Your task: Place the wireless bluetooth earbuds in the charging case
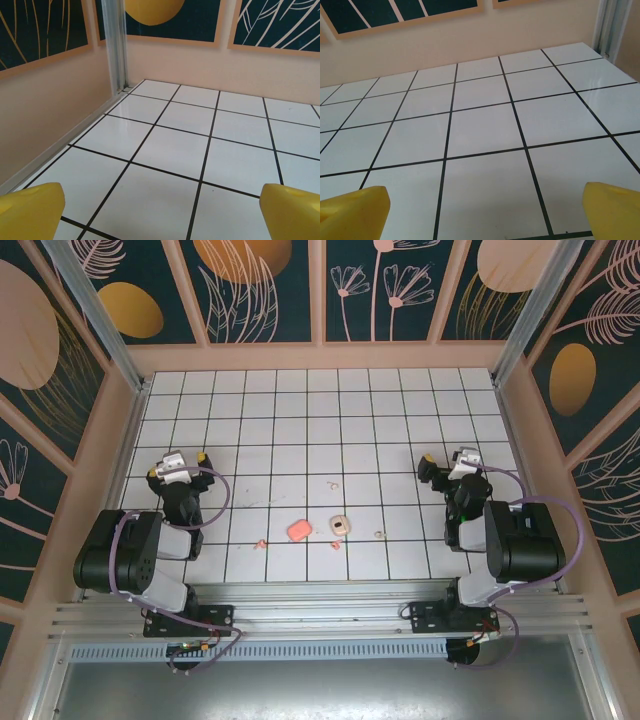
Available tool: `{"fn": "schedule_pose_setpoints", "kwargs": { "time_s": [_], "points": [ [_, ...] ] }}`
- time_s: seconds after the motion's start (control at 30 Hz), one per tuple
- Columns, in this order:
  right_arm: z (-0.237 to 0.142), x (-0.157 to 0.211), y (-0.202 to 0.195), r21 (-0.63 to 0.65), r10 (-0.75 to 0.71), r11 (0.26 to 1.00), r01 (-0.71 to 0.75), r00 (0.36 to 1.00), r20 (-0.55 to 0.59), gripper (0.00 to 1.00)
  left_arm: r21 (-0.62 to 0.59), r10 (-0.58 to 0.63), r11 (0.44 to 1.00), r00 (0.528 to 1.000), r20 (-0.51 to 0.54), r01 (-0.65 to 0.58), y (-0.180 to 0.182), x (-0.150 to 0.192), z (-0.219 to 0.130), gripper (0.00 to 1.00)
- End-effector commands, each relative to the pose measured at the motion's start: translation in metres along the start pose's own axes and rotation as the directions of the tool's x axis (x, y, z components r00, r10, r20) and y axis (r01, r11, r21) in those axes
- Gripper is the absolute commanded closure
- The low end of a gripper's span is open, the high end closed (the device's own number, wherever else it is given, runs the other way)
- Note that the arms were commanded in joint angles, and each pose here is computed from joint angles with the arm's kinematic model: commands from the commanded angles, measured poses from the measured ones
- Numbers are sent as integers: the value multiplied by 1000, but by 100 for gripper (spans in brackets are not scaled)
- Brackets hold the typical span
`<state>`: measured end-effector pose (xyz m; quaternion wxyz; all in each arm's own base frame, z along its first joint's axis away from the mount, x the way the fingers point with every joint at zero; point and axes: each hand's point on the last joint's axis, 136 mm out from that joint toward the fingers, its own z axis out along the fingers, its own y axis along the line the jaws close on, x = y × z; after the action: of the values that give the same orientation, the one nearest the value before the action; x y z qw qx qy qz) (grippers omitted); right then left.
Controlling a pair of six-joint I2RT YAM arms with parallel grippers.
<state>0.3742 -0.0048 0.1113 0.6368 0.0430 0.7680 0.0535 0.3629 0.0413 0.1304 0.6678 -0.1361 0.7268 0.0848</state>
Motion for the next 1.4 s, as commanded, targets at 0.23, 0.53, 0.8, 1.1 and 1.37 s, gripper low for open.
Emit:
{"fn": "schedule_pose_setpoints", "kwargs": {
  "time_s": [0.23,0.53,0.8,1.1,1.37],
  "points": [
    [2,-10,0,3,-21,1000,21,999,33,1,12,-23,1000,999,24,22,-2,-9,2,1],
    [2,-10,0,5,-22,1000,22,999,35,1,10,-21,1000,1000,24,21,-2,-8,2,1],
    [2,-10,0,3,-23,1000,23,999,35,1,10,-21,1000,999,24,21,-2,-8,2,1],
    [5,-15,5,-21,-34,999,34,999,25,1,10,-23,1000,999,31,22,-1,-10,1,1],
    [13,-69,30,-18,67,997,-73,970,-234,1,67,36,997,987,-156,-25,-27,-27,31,9]
  ]
}}
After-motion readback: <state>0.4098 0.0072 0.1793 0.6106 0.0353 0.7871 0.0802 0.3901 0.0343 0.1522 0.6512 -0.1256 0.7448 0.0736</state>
